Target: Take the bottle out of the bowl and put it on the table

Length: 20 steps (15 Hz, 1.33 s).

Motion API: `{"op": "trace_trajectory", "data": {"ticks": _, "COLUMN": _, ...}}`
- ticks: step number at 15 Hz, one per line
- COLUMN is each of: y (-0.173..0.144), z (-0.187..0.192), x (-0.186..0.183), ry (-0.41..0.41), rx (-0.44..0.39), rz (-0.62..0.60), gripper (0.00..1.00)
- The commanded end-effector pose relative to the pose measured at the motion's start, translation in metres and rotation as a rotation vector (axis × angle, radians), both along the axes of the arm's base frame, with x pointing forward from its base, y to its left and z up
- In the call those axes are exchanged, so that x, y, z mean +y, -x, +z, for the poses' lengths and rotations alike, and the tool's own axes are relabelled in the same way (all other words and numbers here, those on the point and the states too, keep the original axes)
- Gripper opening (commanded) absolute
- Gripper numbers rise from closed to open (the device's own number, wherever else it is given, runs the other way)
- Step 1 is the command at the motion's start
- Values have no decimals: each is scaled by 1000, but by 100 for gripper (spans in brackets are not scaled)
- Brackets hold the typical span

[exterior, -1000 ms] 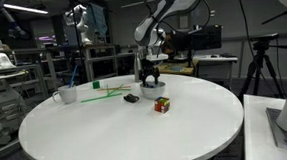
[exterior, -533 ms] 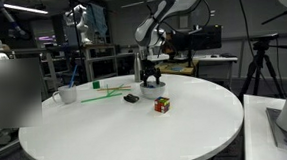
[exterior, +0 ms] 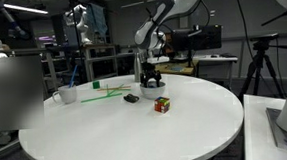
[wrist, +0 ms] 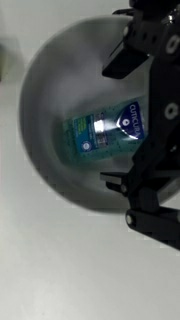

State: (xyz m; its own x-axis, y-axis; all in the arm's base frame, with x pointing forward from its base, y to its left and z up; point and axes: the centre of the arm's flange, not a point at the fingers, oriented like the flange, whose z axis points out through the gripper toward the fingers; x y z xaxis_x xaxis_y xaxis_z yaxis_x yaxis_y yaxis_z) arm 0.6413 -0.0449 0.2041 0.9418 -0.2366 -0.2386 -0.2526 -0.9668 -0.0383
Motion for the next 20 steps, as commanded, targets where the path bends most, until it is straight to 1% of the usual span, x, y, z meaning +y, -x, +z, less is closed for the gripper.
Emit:
{"op": "trace_trajectory", "data": {"ticks": 1, "y": -11, "z": 1, "x": 0, "ry": -14, "rx": 21, "rz": 24, "gripper": 100}}
{"op": "trace_trajectory", "data": {"ticks": 8, "y": -9, "z": -5, "x": 0, "ry": -18, "rx": 33, "rz": 24, "gripper": 100}}
{"op": "trace_trajectory", "data": {"ticks": 9, "y": -9, "z": -6, "x": 0, "ry": -20, "rx": 34, "rz": 25, "gripper": 83}}
{"op": "trace_trajectory", "data": {"ticks": 10, "y": -8, "z": -6, "x": 0, "ry": -22, "rx": 35, "rz": 26, "gripper": 74}}
{"op": "trace_trajectory", "data": {"ticks": 16, "y": -8, "z": -7, "x": 2, "ry": -21, "rx": 43, "rz": 28, "gripper": 29}}
{"op": "trace_trajectory", "data": {"ticks": 20, "y": -9, "z": -6, "x": 4, "ry": -20, "rx": 47, "rz": 28, "gripper": 28}}
